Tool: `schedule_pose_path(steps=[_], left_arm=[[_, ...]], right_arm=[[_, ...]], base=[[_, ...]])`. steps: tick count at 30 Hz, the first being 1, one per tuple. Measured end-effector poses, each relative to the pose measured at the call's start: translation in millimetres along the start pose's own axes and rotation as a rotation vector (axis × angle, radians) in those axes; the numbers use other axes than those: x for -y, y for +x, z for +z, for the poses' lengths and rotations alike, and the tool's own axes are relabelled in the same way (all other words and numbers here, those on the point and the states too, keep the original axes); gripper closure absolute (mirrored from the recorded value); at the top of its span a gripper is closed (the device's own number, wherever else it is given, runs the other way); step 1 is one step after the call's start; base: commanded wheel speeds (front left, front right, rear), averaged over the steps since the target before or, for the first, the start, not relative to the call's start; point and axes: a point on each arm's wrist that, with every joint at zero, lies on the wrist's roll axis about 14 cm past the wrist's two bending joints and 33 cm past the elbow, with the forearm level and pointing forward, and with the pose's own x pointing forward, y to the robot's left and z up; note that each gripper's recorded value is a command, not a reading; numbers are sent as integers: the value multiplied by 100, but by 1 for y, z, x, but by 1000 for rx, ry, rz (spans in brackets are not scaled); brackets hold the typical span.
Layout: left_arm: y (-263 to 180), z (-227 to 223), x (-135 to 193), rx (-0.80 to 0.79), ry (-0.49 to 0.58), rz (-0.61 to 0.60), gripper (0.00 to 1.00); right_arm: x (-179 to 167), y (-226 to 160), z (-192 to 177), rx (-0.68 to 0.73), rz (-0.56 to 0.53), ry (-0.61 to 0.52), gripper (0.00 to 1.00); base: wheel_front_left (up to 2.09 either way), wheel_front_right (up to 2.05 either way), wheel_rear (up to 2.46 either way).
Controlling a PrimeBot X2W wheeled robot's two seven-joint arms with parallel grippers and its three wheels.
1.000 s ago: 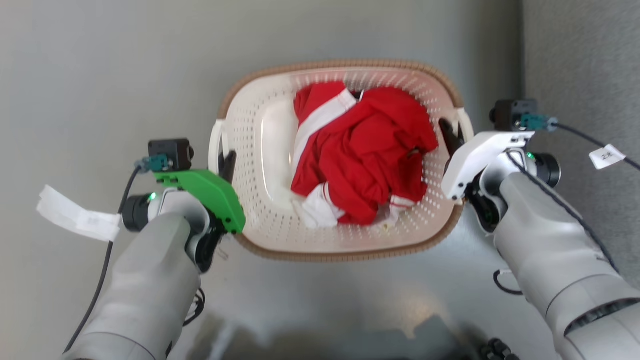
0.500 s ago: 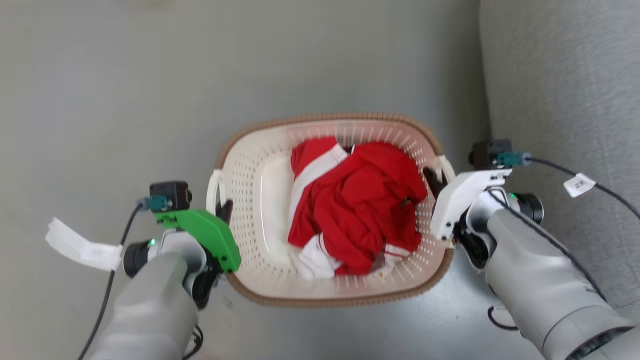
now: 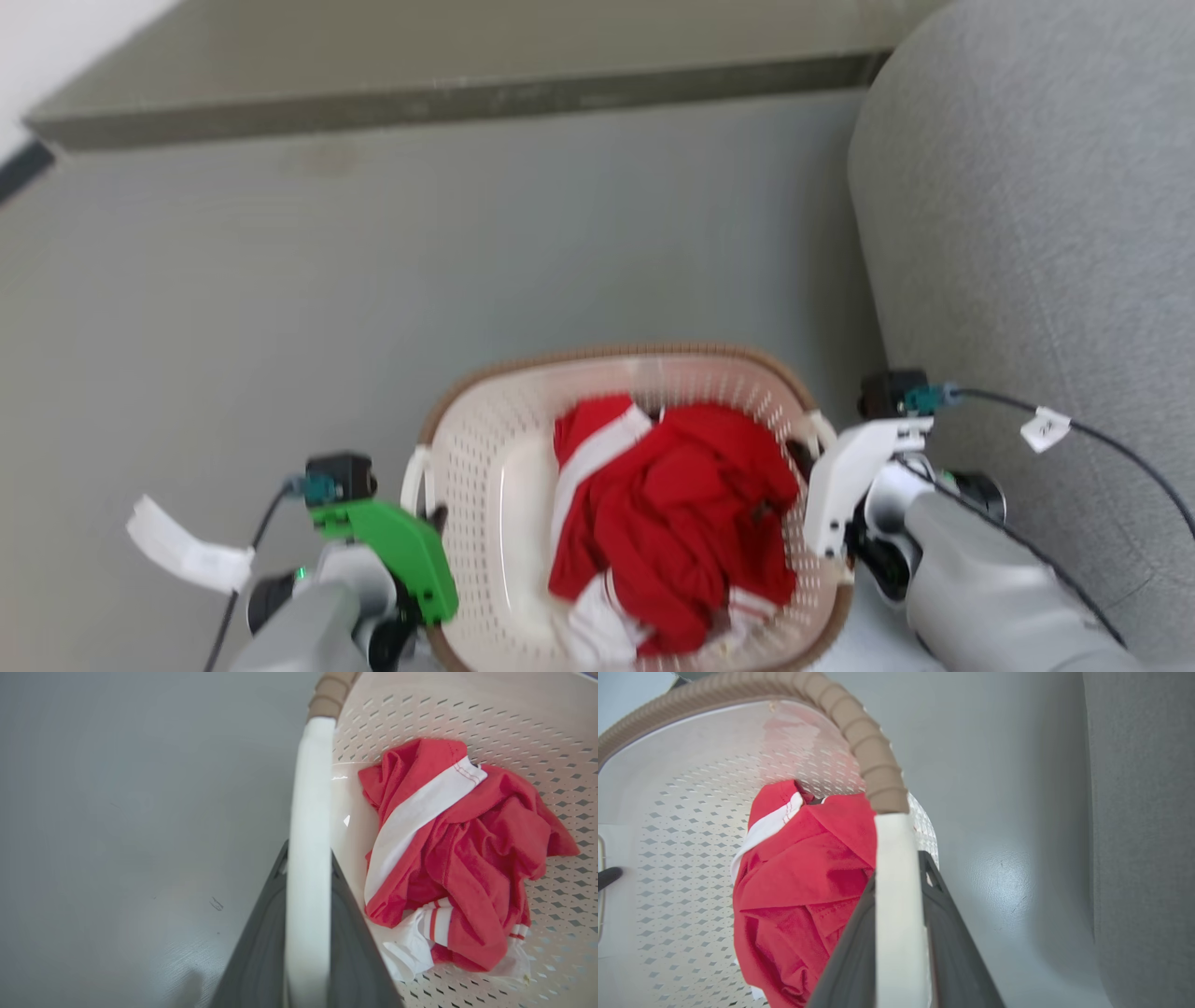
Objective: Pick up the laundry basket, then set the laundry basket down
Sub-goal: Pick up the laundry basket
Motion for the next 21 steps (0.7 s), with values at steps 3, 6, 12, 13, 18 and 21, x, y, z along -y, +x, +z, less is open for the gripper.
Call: schedule_pose_path(steps=[3,6,12,13,18,21], left_arm=[[-11,-9,2,-3,-1,2,100],[-20,-14,4,-3,2,3,100],[-30,-8,13,29,19,-11,100],[-32,-6,14,35,22,-14,100],[-35,-3,19,42,34,-23,100],[-36,-4,21,37,41,-26,100]], right_arm=[[-5,-10,-7,1,4,1,100],[-9,-20,-12,4,9,13,100],[-14,-34,-6,40,12,3,100],[-15,-35,-5,46,13,2,100],[-15,-41,0,65,6,-4,100],[-14,-43,0,65,3,-7,100]], base=[[0,0,0],[0,0,0],[0,0,0],[0,0,0],[0,0,0],[0,0,0]])
